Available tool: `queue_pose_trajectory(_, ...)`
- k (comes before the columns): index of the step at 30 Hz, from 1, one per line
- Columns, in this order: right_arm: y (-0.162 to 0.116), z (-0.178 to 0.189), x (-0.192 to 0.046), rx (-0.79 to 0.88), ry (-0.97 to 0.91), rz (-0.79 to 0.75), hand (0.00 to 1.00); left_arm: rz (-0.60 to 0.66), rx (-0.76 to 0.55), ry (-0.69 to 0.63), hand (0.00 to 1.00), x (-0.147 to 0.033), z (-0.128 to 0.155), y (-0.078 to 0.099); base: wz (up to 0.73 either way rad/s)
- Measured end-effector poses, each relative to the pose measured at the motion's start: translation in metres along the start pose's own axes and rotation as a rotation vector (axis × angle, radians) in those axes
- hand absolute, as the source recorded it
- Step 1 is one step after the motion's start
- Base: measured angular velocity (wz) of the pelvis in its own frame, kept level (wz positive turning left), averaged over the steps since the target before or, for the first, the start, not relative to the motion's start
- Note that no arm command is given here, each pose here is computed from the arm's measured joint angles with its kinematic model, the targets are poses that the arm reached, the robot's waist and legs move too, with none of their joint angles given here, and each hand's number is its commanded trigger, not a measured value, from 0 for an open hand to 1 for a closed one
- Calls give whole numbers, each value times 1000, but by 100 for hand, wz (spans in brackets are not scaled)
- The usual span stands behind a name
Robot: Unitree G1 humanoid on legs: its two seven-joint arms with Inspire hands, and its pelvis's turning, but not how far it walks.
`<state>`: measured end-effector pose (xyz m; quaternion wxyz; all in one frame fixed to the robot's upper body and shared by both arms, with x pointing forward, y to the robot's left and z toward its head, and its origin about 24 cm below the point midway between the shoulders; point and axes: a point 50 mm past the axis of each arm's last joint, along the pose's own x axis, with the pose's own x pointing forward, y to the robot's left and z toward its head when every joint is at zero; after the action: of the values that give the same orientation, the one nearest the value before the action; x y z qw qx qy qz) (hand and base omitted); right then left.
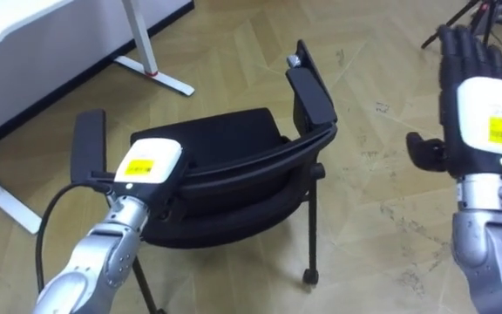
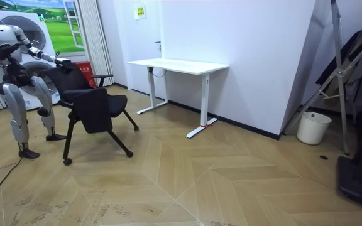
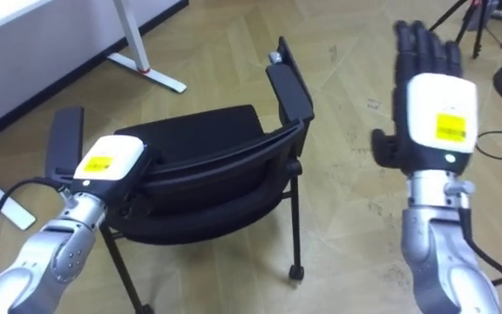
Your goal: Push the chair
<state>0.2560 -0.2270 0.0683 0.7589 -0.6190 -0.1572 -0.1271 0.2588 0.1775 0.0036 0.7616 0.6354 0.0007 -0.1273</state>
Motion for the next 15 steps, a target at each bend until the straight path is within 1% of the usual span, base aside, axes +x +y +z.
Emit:
queue_pose_trajectory(6,3,14,0,-37,-126,120,0,3,9,-27,100,1,3,1,1)
queue_pose_trajectory(9,9,16,-3,-82,-182,219,0,1,32,-59,100,5,7,5,7)
queue_pose_trajectory(15,12,18,-5,-95,-214,274,0,2,51,-89,100,7,10,8,3)
